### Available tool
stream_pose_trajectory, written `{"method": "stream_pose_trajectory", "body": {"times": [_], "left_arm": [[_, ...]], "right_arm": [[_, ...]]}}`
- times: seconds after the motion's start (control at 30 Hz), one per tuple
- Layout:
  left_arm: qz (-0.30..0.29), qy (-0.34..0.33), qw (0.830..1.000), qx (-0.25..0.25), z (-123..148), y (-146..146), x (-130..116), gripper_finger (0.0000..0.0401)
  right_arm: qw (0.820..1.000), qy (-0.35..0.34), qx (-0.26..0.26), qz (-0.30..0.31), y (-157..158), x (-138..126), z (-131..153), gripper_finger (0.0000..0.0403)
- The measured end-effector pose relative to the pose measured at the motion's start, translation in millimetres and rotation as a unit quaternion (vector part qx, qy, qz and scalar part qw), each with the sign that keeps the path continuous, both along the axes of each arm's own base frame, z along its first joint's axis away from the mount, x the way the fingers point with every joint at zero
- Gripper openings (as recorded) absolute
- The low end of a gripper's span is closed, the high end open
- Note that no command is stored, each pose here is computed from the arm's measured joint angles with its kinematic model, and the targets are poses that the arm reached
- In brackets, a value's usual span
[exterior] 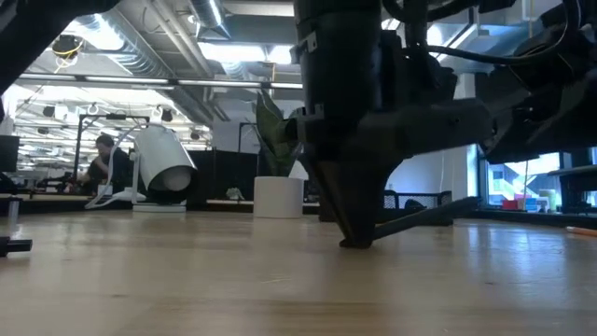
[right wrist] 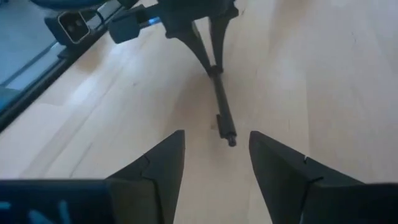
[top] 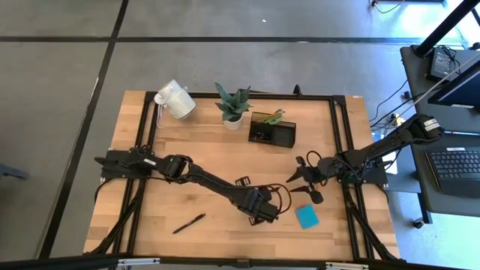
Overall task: Pick and place office supplies into organizer
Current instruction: Put the right black pen into the desk organizer
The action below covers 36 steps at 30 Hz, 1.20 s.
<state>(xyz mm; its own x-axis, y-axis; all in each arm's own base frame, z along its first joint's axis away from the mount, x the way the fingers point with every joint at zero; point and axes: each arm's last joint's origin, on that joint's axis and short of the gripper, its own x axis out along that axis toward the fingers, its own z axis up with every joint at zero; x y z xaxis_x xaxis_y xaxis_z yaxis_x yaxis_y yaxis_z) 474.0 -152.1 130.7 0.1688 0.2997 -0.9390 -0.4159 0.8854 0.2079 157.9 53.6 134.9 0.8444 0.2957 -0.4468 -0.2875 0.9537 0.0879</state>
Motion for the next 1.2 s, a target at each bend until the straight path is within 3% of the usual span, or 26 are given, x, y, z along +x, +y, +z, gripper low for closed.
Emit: {"method": "stream_pose_trajectory", "body": {"times": [0.4, 0.63, 0.8, 1.2], "left_arm": [[0.008, -0.070, 0.996, 0.063, 11.7, 5.2, 14.2, 0.0017], [0.000, -0.085, 0.994, 0.061, 14.1, 10.0, 19.9, 0.0017], [-0.015, -0.097, 0.993, 0.058, 15.4, 8.3, 22.9, 0.0017], [-0.009, -0.106, 0.992, 0.067, 18.1, 13.1, 25.1, 0.0017]], "right_arm": [[0.999, -0.013, -0.039, -0.030, -1.7, 0.4, 0.0, 0.0183], [0.998, -0.014, -0.046, -0.030, -1.8, 0.4, -0.2, 0.0183], [0.996, -0.014, -0.080, -0.041, -3.6, 0.1, -1.5, 0.0183], [0.996, 0.010, -0.075, -0.046, -4.2, -1.9, -5.3, 0.0183]]}}
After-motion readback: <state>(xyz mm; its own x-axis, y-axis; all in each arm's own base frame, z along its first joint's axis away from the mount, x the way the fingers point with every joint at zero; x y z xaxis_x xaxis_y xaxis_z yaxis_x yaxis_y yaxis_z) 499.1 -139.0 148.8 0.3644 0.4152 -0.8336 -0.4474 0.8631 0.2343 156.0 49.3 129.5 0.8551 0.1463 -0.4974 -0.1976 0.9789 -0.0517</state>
